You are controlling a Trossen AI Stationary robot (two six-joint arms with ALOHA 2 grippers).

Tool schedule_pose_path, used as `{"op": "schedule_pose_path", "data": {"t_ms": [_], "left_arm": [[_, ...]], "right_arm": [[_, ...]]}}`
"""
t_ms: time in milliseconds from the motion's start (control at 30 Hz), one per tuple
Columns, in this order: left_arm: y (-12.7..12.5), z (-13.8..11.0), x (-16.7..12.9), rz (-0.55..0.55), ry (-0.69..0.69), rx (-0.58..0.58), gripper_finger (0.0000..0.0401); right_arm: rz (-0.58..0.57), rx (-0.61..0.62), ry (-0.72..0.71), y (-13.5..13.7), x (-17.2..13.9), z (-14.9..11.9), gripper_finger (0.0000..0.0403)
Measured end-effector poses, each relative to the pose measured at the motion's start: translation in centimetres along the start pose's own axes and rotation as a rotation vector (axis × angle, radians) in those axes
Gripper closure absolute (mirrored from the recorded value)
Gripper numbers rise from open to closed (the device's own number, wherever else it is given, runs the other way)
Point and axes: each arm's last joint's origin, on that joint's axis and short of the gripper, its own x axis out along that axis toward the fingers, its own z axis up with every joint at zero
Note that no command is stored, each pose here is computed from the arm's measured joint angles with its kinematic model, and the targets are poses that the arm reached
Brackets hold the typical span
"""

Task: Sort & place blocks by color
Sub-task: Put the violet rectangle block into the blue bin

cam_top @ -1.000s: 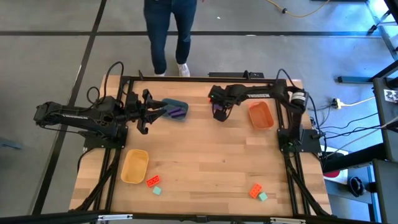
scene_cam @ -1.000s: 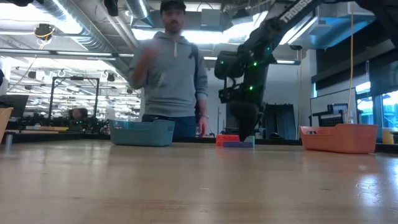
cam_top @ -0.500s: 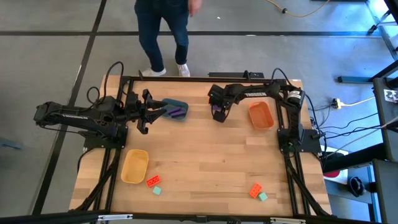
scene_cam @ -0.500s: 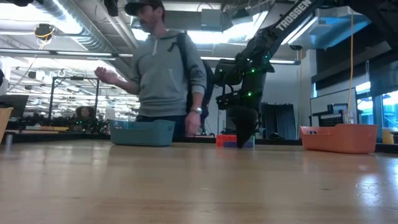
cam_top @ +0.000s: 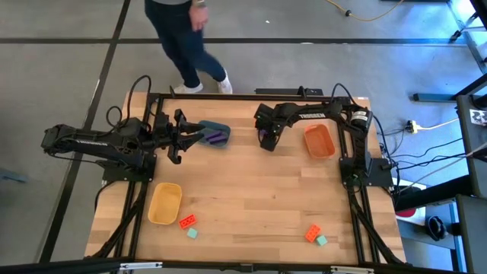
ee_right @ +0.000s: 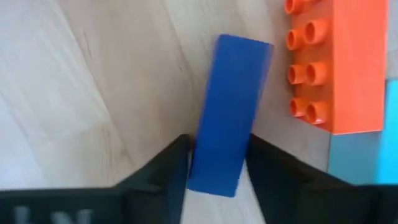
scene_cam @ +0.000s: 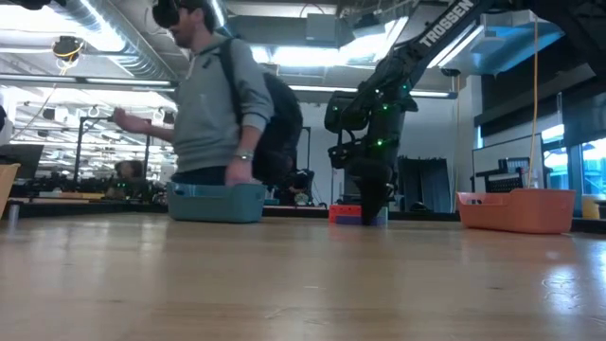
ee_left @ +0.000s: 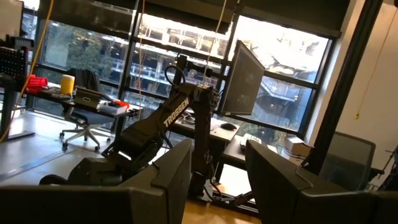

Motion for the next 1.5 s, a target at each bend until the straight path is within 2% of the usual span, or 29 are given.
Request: {"op": "schedule_pose_path", "data": {"t_ms": [100, 333, 433, 533, 667, 767, 933, 1100, 1233, 1500], "left_arm": [[0.0, 0.0, 0.0, -0.001, 0.0, 0.0, 0.0257], [0.0, 0.0, 0.0, 0.0, 0.0, 0.0, 0.0257], [0.0, 0.0, 0.0, 0.0, 0.0, 0.0, 0.0257], [0.0, 0.0, 0.0, 0.0, 0.001, 0.001, 0.0257], [0.0, 0.0, 0.0, -0.001, 0.0, 0.001, 0.0257], [0.0, 0.0, 0.0, 0.0, 0.001, 0.001, 0.0257], [0.0, -0.1, 0.1, 0.0, 0.004, 0.001, 0.0257], [0.0, -0.1, 0.1, 0.0, 0.004, 0.001, 0.0257], [-0.1, -0.1, 0.1, -0.019, 0.009, -0.009, 0.0257], [-0.1, -0.1, 0.1, -0.025, 0.011, -0.026, 0.0257]], "right_arm": [[0.007, -0.014, 0.025, 0.6, 0.0, -0.2, 0.0297], [0.094, -0.079, 0.089, 3.3, -1.7, -2.2, 0.0296], [0.118, -0.082, 0.046, 4.5, -2.4, -4.3, 0.0296], [0.13, -0.024, 0.033, 5.4, -2.8, -7.6, 0.0296], [0.184, 0.067, -0.143, 7.2, -4.6, -10.3, 0.0296], [0.226, 0.127, -0.29, 8.2, -6.3, -11.4, 0.0296], [0.299, 0.206, -0.57, 9.9, -9.6, -11.1, 0.0296], [0.382, 0.201, -0.83, 11.3, -12.6, -9.5, 0.0296], [0.417, 0.2, -0.938, 11.9, -14.0, -8.8, 0.0296], [0.444, 0.185, -1.032, 12.0, -15.0, -8.2, 0.0296]]}}
